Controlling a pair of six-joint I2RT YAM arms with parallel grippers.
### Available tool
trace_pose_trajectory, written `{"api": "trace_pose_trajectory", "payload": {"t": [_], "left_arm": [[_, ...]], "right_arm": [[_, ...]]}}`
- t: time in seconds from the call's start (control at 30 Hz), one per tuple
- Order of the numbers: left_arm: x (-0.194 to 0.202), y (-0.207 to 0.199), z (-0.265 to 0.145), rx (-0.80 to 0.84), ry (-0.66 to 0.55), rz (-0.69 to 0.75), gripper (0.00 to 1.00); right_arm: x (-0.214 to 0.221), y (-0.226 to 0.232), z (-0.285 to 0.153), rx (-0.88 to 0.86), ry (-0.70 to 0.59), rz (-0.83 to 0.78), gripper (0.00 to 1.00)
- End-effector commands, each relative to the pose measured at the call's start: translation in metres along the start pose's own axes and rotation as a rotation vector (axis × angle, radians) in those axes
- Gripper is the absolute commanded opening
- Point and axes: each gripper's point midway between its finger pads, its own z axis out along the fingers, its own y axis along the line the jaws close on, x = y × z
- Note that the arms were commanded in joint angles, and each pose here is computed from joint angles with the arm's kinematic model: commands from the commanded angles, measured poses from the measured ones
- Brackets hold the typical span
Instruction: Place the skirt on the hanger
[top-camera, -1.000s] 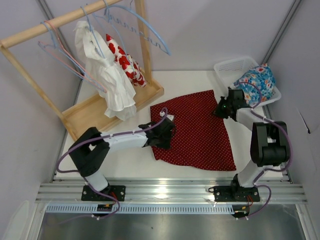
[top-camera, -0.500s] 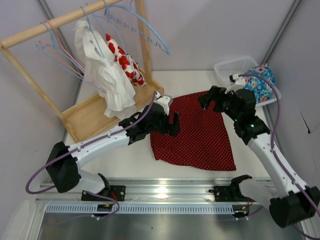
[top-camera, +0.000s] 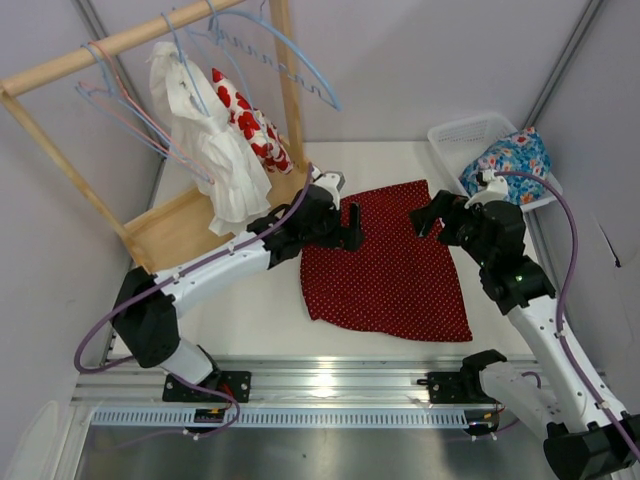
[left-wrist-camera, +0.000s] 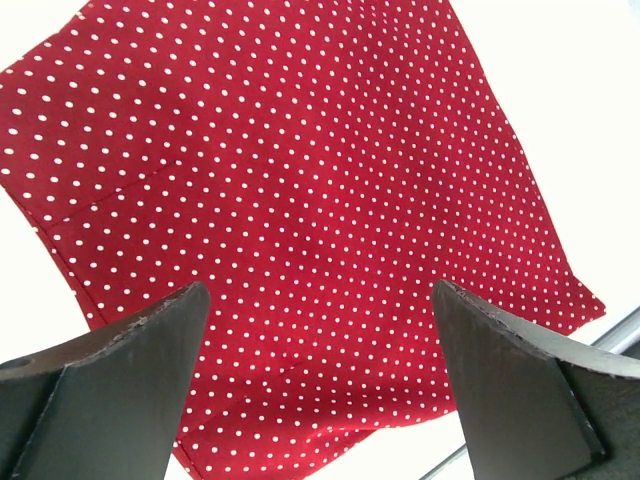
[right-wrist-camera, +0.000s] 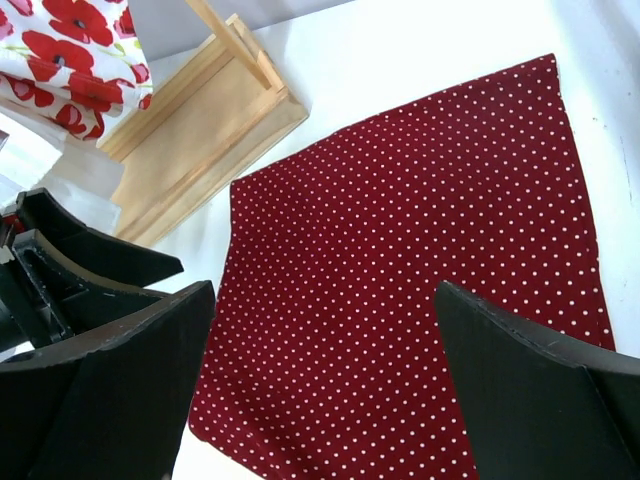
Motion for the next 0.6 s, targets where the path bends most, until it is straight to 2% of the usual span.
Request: {"api": "trace_pose_trajectory", "payload": {"t": [0.0, 0.17, 0.3, 0.33, 0.43, 0.57], "left_arm": [[-0.042, -0.008, -0.024, 0.013, -0.138, -0.036, 0.99], [-0.074, -0.008, -0.079, -0.034, -0.214, 0.037, 0.99], [-0.094, 0.015, -0.151, -0.129, -0.31, 0.041, 0.99], [-0.098, 0.022, -0.18, -0.152, -0.331, 0.026, 1.0], [-0.097, 0.037, -0.22, -0.204, -0.35, 0.015, 0.99], [-0.076, 0.056, -0.247, -0.25, -0.318, 0.016, 0.99]], "right_arm": [[-0.017, 0.003, -0.009, -0.002, -0.062, 0.022, 0.99], [-0.014, -0.001, -0.012, 0.007, -0.077, 0.039, 0.99], [-0.004, -0.013, -0.009, 0.038, -0.077, 0.019, 0.99], [0.002, -0.017, -0.007, 0.048, -0.067, 0.018, 0.99], [0.015, -0.023, -0.004, 0.063, -0.037, 0.028, 0.99], [0.041, -0.033, 0.006, 0.081, 0.004, 0.07, 0.99]]}}
